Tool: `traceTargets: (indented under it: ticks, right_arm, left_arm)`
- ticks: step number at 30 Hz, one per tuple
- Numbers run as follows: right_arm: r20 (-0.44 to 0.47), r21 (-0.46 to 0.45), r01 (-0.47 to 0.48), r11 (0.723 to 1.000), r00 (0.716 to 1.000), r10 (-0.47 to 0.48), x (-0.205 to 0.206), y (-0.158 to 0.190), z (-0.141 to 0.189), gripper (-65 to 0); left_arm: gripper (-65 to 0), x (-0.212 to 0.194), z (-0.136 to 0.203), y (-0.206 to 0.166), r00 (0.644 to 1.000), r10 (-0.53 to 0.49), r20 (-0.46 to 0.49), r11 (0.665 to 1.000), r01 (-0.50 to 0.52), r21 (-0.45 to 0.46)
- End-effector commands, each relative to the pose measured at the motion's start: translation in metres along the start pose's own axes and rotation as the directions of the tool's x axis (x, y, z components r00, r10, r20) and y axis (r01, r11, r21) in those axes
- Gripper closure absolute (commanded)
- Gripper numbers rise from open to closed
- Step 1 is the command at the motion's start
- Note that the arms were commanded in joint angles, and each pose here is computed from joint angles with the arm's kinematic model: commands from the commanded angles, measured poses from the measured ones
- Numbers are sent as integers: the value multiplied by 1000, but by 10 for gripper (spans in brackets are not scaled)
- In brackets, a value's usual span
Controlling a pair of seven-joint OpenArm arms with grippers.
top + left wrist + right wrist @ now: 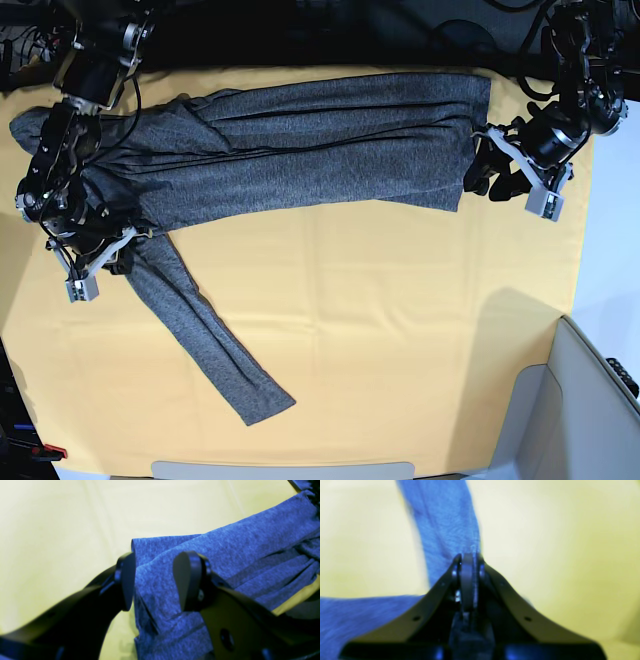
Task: Fold the T-shirt properly
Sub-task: 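Lower the folded hem with both grippers and adjust the right gripper's hold, then grasp the hanging sleeve cuff with the right gripper and lift it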
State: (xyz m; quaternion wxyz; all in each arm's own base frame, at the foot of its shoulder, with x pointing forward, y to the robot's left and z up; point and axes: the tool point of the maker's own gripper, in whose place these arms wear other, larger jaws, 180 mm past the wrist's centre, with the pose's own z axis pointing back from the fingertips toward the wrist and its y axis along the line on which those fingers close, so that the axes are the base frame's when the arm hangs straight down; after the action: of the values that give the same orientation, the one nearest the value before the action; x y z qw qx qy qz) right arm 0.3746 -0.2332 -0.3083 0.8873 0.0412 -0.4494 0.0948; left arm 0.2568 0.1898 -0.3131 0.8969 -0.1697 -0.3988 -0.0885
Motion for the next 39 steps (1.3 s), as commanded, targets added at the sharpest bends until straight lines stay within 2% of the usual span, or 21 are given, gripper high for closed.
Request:
traceTargets:
  ticks: [1, 5, 7, 14, 20, 24, 26, 28, 32, 34, 36, 39]
  right_arm:
    - [76, -1, -41, 999, 996, 41, 20, 12, 15, 0]
    - [103, -7, -112, 994, 988, 112, 11, 51, 56, 0]
    - [92, 20, -139, 990, 986, 137, 0, 69, 64, 0]
    - [-42, 193, -155, 969, 985, 167, -61, 127, 64, 0]
    - [-70, 295, -167, 941, 978, 196, -79, 163, 65, 0]
    - [-79, 319, -167, 933, 976, 201, -83, 171, 63, -1]
    - [-89, 320, -161, 934, 976, 199, -85, 171, 62, -44]
    - [-94, 320, -165, 933, 974, 204, -87, 170, 63, -147]
    - [-85, 312, -168, 935, 975, 204, -84, 168, 65, -402]
    - [-55, 276, -177, 945, 978, 200, -70, 155, 63, -485]
    - [-5, 227, -160, 961, 986, 166, -47, 137, 59, -525]
    - [108, 175, -98, 980, 991, 80, -2, 118, 51, -527]
  left_arm:
    - [-271, 12, 3, 1, 999, -18, 35, 1000, 18, 0]
    - [-271, 12, 3, 0, 999, -14, 39, 1000, 14, -2]
    - [-271, 11, 1, -3, 999, -3, 42, 1000, 4, -8]
    - [-271, 15, 1, -3, 999, -7, 53, 1000, 8, -10]
    - [-271, 13, 1, -3, 999, -2, 48, 1000, 3, -9]
    - [-271, 11, 0, -5, 999, 6, 50, 1000, -6, -15]
    - [-271, 11, 0, -6, 999, 8, 49, 1000, -8, -15]
    - [-271, 11, 0, -6, 999, 8, 49, 1000, -8, -15]
    - [-271, 11, 0, -6, 999, 8, 49, 1000, -8, -15]
    - [-271, 9, 0, -6, 999, 8, 40, 1000, -8, -15]
    - [-271, 2, -1, -6, 1000, 10, 4, 1000, -10, -17]
    - [-271, -1, -2, -9, 1000, 17, -18, 1000, -18, -23]
